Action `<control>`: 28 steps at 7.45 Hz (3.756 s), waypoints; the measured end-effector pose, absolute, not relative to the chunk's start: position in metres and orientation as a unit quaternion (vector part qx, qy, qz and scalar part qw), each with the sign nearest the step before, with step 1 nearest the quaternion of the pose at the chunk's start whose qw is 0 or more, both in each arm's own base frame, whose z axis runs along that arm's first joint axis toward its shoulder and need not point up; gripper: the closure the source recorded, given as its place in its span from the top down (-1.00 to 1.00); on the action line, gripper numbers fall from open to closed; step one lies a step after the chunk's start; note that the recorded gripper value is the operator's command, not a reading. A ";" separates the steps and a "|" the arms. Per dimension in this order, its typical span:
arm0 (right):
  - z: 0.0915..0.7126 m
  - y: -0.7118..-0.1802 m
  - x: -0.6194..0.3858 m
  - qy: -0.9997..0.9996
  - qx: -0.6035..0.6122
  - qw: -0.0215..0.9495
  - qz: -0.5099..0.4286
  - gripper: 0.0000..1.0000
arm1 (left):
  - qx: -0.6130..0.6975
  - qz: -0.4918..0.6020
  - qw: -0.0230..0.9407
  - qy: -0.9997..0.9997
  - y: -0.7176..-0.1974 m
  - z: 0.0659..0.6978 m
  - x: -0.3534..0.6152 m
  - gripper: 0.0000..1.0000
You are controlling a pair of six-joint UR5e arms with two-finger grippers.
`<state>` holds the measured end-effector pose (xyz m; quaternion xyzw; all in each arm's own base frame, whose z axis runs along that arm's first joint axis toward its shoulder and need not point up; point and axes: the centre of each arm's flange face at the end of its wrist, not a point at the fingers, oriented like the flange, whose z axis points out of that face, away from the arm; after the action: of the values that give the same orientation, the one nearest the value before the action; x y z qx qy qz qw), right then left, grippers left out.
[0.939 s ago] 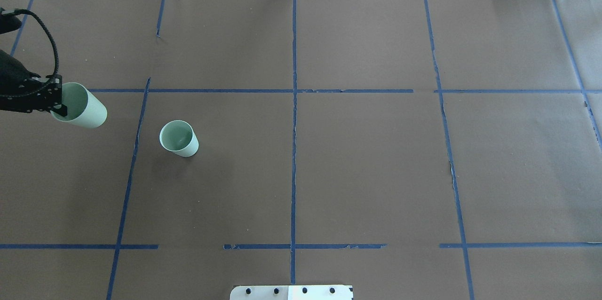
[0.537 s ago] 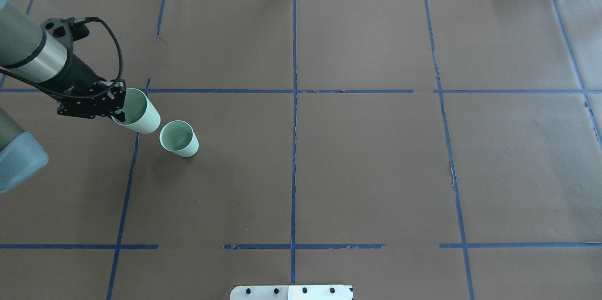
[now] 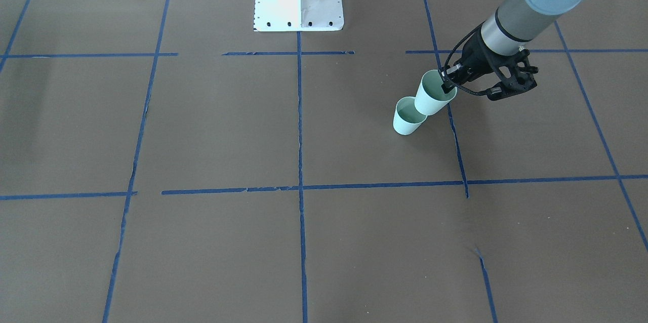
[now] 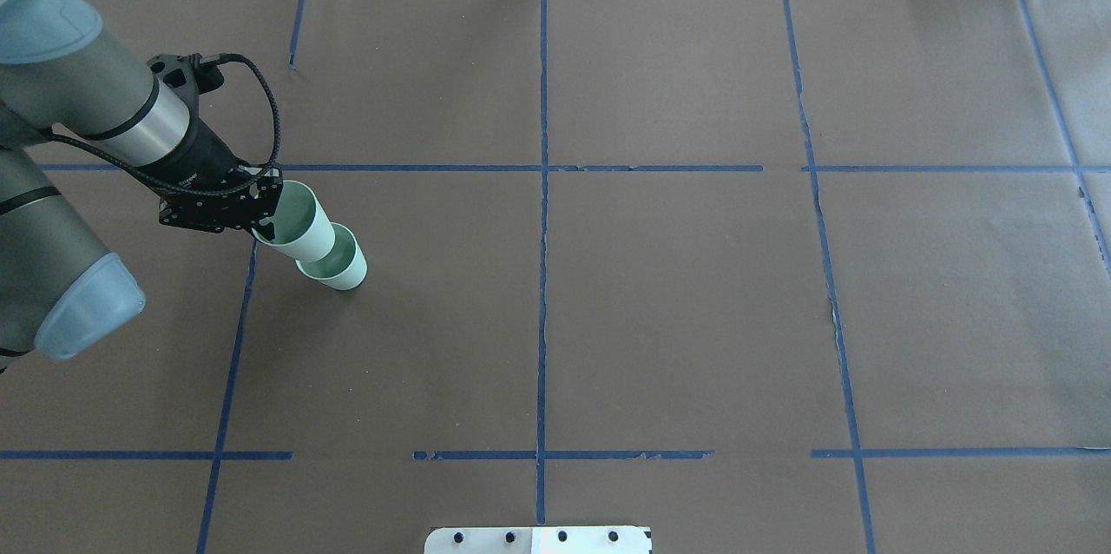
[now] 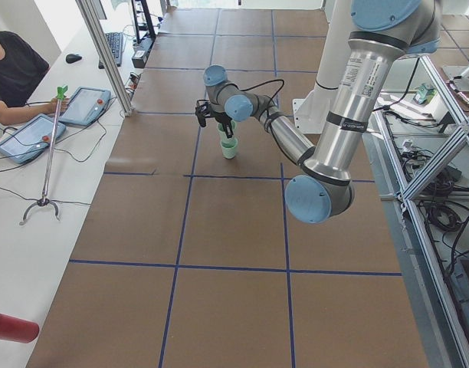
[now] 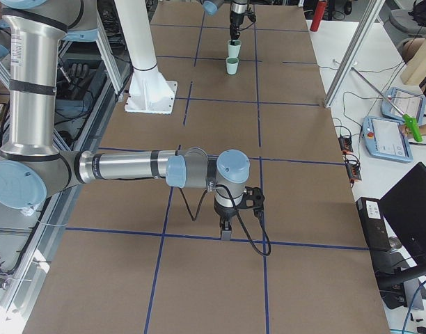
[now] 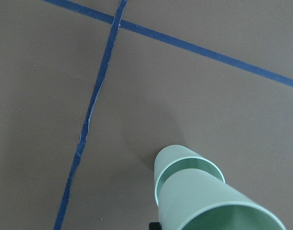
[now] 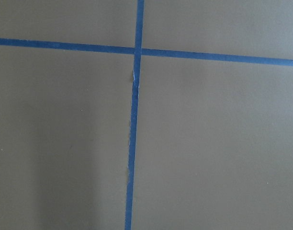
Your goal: Stack cups
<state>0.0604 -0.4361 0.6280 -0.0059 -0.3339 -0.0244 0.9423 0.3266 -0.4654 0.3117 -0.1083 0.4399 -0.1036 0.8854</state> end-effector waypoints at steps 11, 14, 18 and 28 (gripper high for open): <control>0.628 -0.436 0.060 -0.334 -0.006 0.942 -0.024 1.00 | -0.109 -0.093 0.888 0.436 -0.477 0.324 0.348 1.00; 0.628 -0.436 0.060 -0.334 -0.006 0.942 -0.024 1.00 | -0.099 -0.096 0.886 0.443 -0.479 0.320 0.337 1.00; 0.628 -0.436 0.060 -0.334 -0.006 0.942 -0.024 1.00 | -0.019 -0.157 0.873 0.461 -0.527 0.304 0.211 1.00; 0.628 -0.436 0.060 -0.334 -0.006 0.942 -0.024 1.00 | 0.069 0.081 0.929 0.354 -0.501 0.612 -0.064 1.00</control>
<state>0.0604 -0.4360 0.6280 -0.0062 -0.3339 -0.0243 0.9423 -0.0645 -0.5009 0.6120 0.0686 0.3536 0.0805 0.9294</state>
